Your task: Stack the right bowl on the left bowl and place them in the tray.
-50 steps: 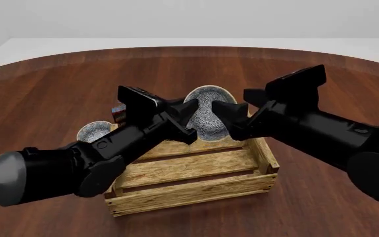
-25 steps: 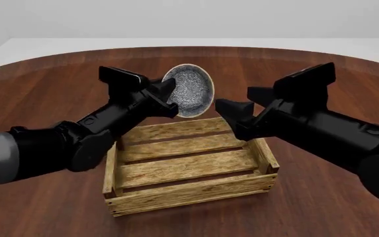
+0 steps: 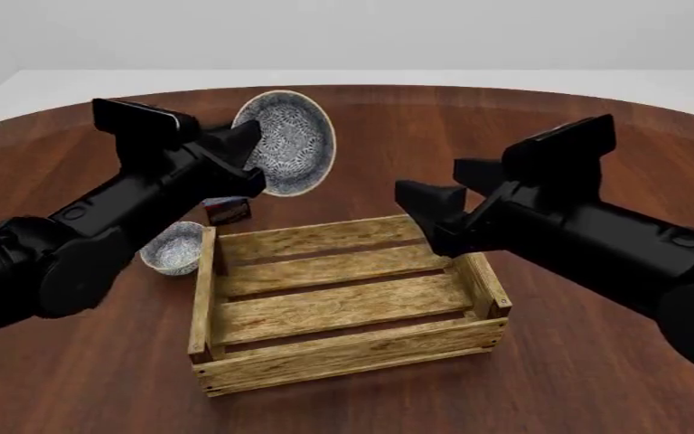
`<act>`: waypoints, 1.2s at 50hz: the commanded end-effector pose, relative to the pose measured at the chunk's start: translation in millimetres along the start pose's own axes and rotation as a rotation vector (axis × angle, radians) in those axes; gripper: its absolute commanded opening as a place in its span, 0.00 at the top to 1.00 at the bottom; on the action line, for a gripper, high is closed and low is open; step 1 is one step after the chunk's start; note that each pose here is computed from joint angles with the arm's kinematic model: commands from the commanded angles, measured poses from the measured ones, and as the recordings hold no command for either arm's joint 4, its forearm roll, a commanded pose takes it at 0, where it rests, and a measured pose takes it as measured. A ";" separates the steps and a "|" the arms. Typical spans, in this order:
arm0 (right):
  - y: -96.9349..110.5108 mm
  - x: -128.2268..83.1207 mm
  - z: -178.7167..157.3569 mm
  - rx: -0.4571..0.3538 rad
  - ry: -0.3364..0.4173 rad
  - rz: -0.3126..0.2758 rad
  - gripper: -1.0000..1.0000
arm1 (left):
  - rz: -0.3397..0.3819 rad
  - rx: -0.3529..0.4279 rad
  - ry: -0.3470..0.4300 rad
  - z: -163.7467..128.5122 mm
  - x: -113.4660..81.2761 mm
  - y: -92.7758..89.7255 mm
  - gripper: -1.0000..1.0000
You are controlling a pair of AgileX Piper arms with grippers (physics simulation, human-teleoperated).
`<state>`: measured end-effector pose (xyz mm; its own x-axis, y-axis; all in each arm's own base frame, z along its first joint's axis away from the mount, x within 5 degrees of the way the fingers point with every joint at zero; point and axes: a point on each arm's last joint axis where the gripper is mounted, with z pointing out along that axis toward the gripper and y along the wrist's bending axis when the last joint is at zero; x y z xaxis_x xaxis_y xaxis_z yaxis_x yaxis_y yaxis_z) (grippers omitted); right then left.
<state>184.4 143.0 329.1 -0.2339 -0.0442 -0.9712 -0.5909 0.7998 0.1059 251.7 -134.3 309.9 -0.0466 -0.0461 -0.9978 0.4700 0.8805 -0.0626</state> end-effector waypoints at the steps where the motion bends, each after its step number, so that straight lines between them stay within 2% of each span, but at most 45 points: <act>1: -0.1 1.0 1.7 0.000 0.005 0.003 0.00 | 0.017 -0.047 -0.020 -27.3 -14.3 11.2 1.00; 4: -0.3 1.9 3.7 0.001 0.008 0.002 0.00 | 0.028 -0.076 -0.019 -33.3 -17.7 18.1 1.00; 10: 0.3 4.2 7.5 -0.002 0.016 -0.006 0.00 | 0.043 -0.056 -0.027 -50.8 -25.5 11.4 1.00; 12: 0.4 5.8 9.9 -0.002 0.021 -0.004 0.00 | 0.049 -0.081 -0.029 -56.9 -29.9 16.6 1.00; 17: 0.2 6.2 11.2 -0.001 0.025 -0.003 0.00 | 0.038 -0.067 -0.021 -69.5 -35.5 12.3 1.00; 20: 0.9 8.5 14.3 -0.004 0.029 -0.004 0.00 | 0.062 -0.092 -0.035 -83.0 -43.5 15.8 1.00; 21: 0.9 8.5 14.5 -0.004 0.030 -0.004 0.00 | 0.061 -0.099 -0.052 -88.3 -46.0 16.7 1.00; 23: 0.8 8.5 14.3 -0.003 0.030 -0.005 0.00 | 0.003 -0.092 -0.063 -98.5 -51.9 14.6 1.00; 26: 0.3 7.3 11.2 -0.002 0.026 -0.004 0.00 | 0.018 -0.104 -0.047 -105.9 -56.3 15.4 1.00; 28: 0.3 6.7 10.2 -0.002 0.024 -0.003 0.00 | 0.056 -0.128 -0.028 -106.7 -57.7 19.4 1.00; 31: 0.7 7.6 10.8 -0.003 0.025 -0.005 0.00 | 0.062 -0.132 0.007 -106.8 -57.9 19.9 1.00; 33: 1.3 8.4 11.6 -0.006 0.027 -0.005 0.00 | 0.087 -0.175 0.017 -111.8 -61.5 26.7 1.00; 37: 1.9 8.5 11.1 -0.008 0.029 -0.007 0.00 | 0.091 -0.174 0.031 -115.6 -65.1 25.7 1.00; 41: 2.2 8.6 10.4 -0.010 0.028 -0.008 0.00 | 0.066 -0.177 0.056 -114.0 -71.0 25.9 1.00; 43: 2.0 8.5 10.1 -0.009 0.028 -0.008 0.00 | 0.089 -0.188 0.061 -115.2 -73.6 27.7 1.00; 47: 1.9 8.1 9.0 -0.009 0.026 -0.007 0.00 | 0.092 -0.204 0.079 -116.3 -76.3 30.2 1.00; 50: 2.3 7.8 8.5 -0.010 0.025 -0.007 0.00 | 0.069 -0.199 0.089 -116.7 -76.3 28.9 1.00; 54: 2.3 7.8 8.5 -0.010 0.025 -0.010 0.00 | 0.094 -0.231 0.098 -118.0 -74.9 34.6 1.00; 60: 2.8 7.3 6.4 -0.012 0.022 -0.009 0.00 | 0.031 -0.262 0.158 -104.9 -68.7 43.3 1.00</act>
<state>187.7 149.5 320.1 -0.2482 -0.0656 -0.9665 -0.6007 0.7932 0.1004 173.4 -48.2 379.4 -0.1151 0.0659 -0.9912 0.2706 0.9621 0.0325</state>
